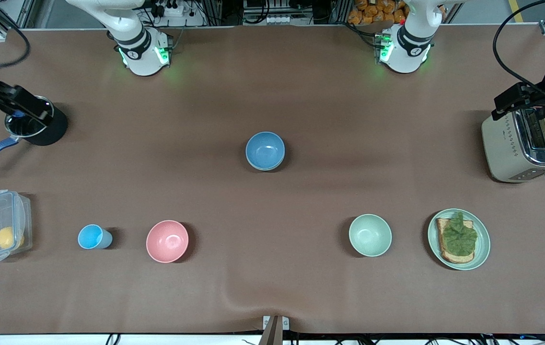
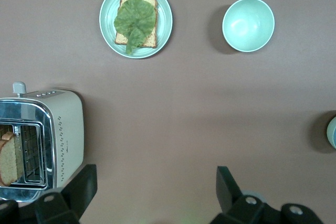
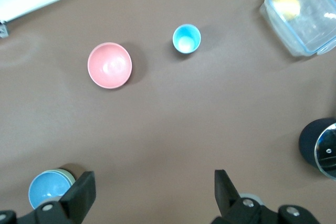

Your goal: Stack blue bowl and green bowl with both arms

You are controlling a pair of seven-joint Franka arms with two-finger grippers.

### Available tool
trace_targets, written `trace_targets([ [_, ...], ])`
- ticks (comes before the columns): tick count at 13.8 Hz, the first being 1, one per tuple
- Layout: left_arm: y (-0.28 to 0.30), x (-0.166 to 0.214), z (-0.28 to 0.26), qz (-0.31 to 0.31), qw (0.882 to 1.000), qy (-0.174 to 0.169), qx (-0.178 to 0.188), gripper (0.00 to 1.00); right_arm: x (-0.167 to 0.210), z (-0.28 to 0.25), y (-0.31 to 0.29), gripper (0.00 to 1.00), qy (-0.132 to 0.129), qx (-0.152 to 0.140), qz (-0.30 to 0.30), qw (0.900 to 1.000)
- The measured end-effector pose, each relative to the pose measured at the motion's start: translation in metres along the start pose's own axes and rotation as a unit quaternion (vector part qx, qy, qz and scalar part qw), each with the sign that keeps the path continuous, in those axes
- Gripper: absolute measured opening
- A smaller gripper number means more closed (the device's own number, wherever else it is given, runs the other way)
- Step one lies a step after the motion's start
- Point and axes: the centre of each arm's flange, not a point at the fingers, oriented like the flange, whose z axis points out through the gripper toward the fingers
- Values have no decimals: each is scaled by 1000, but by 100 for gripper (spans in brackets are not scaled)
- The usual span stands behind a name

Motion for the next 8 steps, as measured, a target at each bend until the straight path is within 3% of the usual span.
trace_targets([
  [8,1,3,7,-11,1000,-7,0,100,20,14,41,100,-14,-5,-38,999],
])
